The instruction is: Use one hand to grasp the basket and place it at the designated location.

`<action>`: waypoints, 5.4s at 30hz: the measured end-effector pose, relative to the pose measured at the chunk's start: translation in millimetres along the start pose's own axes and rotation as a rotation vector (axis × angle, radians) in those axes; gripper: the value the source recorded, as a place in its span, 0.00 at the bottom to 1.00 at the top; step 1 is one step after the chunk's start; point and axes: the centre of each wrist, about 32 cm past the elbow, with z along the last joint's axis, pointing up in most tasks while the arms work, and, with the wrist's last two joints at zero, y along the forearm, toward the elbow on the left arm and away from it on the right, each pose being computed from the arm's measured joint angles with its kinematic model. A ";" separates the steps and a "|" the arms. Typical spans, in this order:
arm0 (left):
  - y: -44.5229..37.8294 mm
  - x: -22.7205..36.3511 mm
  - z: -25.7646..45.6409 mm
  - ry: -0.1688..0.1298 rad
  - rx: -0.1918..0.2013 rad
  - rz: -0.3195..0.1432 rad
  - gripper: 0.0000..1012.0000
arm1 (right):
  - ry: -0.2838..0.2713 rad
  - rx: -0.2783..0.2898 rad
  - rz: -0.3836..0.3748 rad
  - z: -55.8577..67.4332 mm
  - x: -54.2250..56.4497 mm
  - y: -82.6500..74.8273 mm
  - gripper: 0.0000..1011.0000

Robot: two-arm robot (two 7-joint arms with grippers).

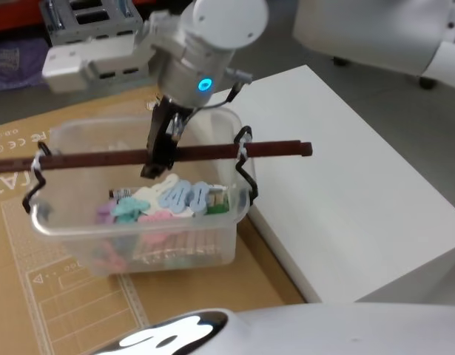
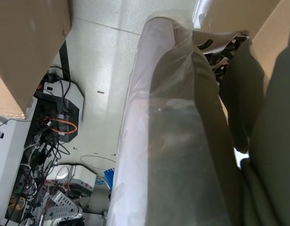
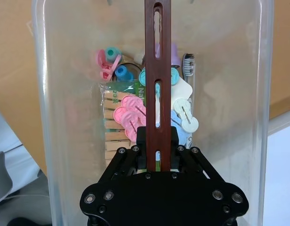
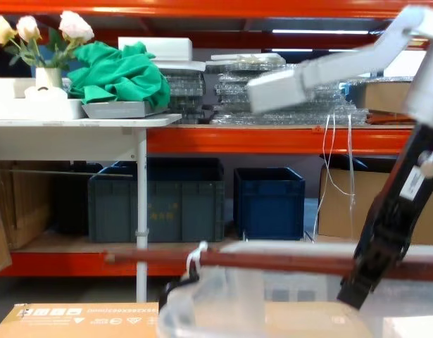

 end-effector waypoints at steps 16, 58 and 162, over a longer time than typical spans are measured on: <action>0.0 0.0 0.0 0.000 0.000 0.000 0.00 | 0.164 -0.016 -0.153 -28.7 -38.8 -70.6 0.24; 0.0 0.0 0.0 0.000 0.000 0.000 0.00 | 0.787 -0.385 -0.293 -62.4 -172.5 -171.9 0.24; 0.0 0.0 0.0 0.000 0.000 0.000 0.00 | 1.075 -0.305 -0.072 -104.8 -198.0 -120.9 0.99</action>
